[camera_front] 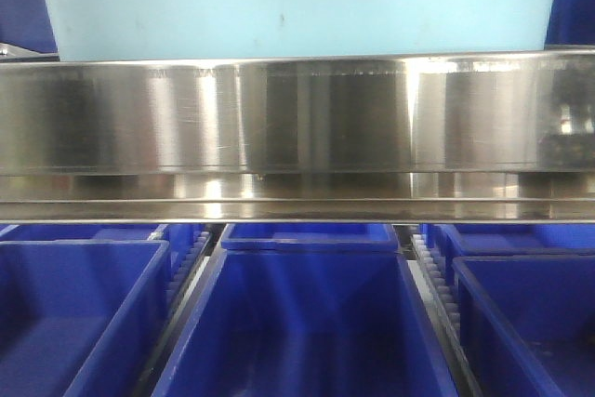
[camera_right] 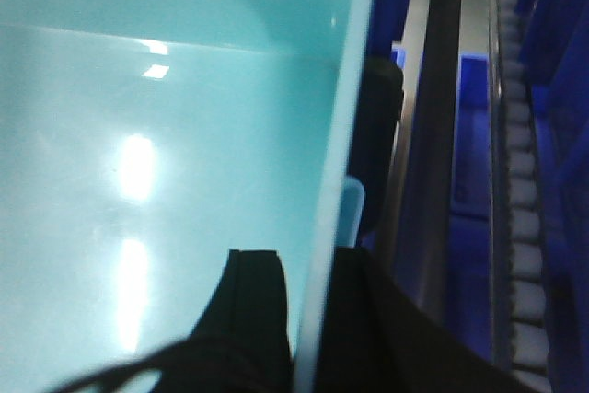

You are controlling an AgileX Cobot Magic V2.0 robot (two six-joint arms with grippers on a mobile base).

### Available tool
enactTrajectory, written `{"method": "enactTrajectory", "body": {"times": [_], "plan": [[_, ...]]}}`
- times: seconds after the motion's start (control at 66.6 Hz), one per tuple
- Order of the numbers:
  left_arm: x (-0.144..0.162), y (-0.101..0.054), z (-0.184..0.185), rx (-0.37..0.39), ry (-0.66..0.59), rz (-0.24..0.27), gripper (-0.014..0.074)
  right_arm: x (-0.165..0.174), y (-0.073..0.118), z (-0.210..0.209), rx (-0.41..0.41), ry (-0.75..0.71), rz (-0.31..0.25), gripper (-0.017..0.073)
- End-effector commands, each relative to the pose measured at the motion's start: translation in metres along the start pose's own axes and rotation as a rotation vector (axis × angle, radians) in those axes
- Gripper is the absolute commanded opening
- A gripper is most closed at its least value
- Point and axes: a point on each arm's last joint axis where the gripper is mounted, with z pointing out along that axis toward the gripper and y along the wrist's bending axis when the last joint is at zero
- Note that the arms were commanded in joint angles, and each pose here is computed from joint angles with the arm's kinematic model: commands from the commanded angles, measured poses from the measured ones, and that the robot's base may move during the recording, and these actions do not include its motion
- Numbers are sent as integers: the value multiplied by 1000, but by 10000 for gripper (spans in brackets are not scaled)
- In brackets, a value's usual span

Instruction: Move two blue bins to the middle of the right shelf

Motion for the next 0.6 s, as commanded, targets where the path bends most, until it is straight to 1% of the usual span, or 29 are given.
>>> {"method": "enactTrajectory", "body": {"times": [0.0,0.12,0.21,0.345,0.51,0.585], "plan": [[-1,-7,4,48,5,1,-111,1,0,7,-8,4,-11,-152],[4,-6,19,33,80,5,-111,11,-1,23,0,61,-10,-152],[6,-6,25,29,107,5,-111,17,-2,31,3,89,-9,-152],[6,-6,27,29,110,5,-111,24,-3,40,8,116,-9,-152],[7,-6,29,28,115,7,-111,25,-4,41,8,112,-9,-152],[7,-6,30,28,117,9,-96,25,-4,41,8,112,-9,-150]]}}
